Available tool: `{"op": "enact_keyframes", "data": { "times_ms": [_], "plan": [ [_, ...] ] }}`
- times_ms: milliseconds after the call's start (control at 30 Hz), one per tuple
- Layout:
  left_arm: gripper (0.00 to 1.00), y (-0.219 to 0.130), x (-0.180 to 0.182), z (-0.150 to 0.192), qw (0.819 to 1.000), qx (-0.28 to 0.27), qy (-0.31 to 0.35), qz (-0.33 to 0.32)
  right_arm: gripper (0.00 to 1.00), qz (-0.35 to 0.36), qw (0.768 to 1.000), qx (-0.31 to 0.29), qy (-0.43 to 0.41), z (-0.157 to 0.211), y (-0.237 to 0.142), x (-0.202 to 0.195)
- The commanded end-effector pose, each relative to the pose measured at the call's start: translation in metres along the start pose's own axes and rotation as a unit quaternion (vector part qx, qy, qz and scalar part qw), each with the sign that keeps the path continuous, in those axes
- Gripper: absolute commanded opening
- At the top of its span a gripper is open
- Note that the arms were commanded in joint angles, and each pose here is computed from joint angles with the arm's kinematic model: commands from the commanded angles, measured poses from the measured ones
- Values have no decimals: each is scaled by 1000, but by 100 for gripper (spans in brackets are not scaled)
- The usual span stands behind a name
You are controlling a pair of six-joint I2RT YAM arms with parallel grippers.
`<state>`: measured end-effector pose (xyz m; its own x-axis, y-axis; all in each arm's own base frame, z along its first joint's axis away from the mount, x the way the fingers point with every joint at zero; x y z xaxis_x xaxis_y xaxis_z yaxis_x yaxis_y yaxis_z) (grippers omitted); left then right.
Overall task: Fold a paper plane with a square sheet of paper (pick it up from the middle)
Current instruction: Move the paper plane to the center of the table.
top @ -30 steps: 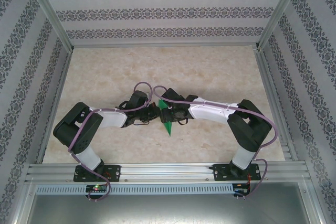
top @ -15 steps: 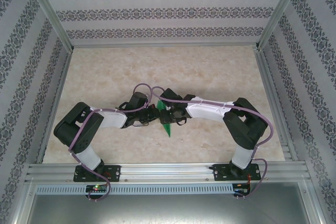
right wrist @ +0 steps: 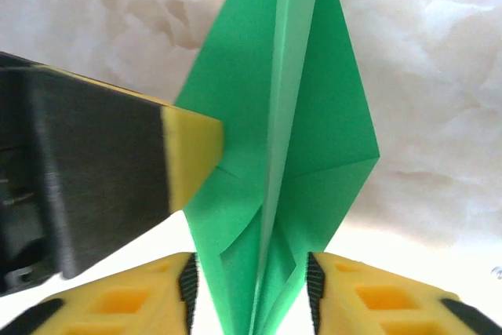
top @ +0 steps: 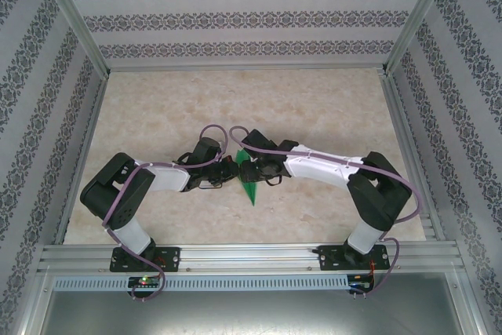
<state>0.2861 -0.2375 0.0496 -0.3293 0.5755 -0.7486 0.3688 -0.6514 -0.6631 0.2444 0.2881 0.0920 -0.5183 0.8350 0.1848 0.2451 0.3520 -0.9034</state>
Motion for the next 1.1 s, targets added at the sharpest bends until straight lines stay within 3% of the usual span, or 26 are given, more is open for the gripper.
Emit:
{"op": "enact_keyframes", "data": {
  "times_ms": [0,333,567,833,1067],
  "plan": [
    [0,-3,-11,0,1000,-4,15,21,39,8,1000,16,2,10,1,2],
    [0,-3,-11,0,1000,-4,15,21,48,31,999,38,18,21,10,-4],
    [0,-3,-11,0,1000,-4,15,21,43,14,998,54,21,28,19,3],
    [0,-3,-12,0,1000,-3,15,21,45,8,998,65,16,30,26,8],
    [0,-3,-11,0,1000,-2,14,21,35,21,997,70,16,30,29,5]
  ]
}}
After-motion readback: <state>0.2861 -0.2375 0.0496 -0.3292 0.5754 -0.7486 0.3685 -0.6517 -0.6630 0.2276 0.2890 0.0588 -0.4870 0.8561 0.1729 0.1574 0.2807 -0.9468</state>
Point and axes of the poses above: each hand's point on the last joint's axis, 136 mm out from that joint toward the fingers, its own y axis out along the fingers, its own x axis along the line the jaws close on, z = x × y, the point moved 3 cm from there along -y, back along the fingers, and after that the axes turned 15 degrees about -y, right-handed, at the moved point
